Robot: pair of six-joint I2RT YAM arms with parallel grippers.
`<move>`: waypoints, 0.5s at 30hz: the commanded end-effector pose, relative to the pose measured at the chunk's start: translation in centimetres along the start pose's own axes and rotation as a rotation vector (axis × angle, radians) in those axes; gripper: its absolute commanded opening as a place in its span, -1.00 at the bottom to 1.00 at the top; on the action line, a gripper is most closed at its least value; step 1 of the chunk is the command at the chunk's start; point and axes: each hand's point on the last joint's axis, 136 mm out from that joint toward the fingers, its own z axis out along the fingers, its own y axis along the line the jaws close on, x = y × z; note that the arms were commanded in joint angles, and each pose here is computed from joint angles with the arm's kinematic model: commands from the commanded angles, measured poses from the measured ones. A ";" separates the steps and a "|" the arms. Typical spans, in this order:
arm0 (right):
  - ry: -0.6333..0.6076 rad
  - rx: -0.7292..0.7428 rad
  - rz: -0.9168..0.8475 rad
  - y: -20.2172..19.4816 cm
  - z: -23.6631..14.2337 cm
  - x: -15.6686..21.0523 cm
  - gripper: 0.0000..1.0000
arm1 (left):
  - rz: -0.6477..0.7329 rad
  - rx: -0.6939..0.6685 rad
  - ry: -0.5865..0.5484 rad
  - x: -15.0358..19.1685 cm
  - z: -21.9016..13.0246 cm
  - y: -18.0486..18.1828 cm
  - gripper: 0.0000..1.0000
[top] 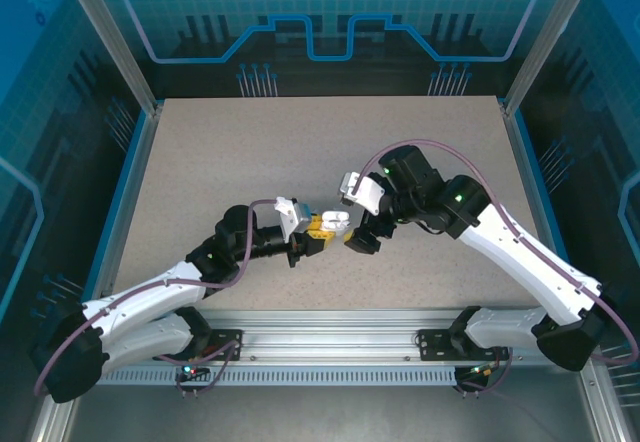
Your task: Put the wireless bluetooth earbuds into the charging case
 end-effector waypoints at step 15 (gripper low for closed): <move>-0.020 0.088 0.039 -1.9 -0.2 -1.7 1.00 | 0.008 0.005 -0.028 -0.6 -0.5 -0.4 -0.76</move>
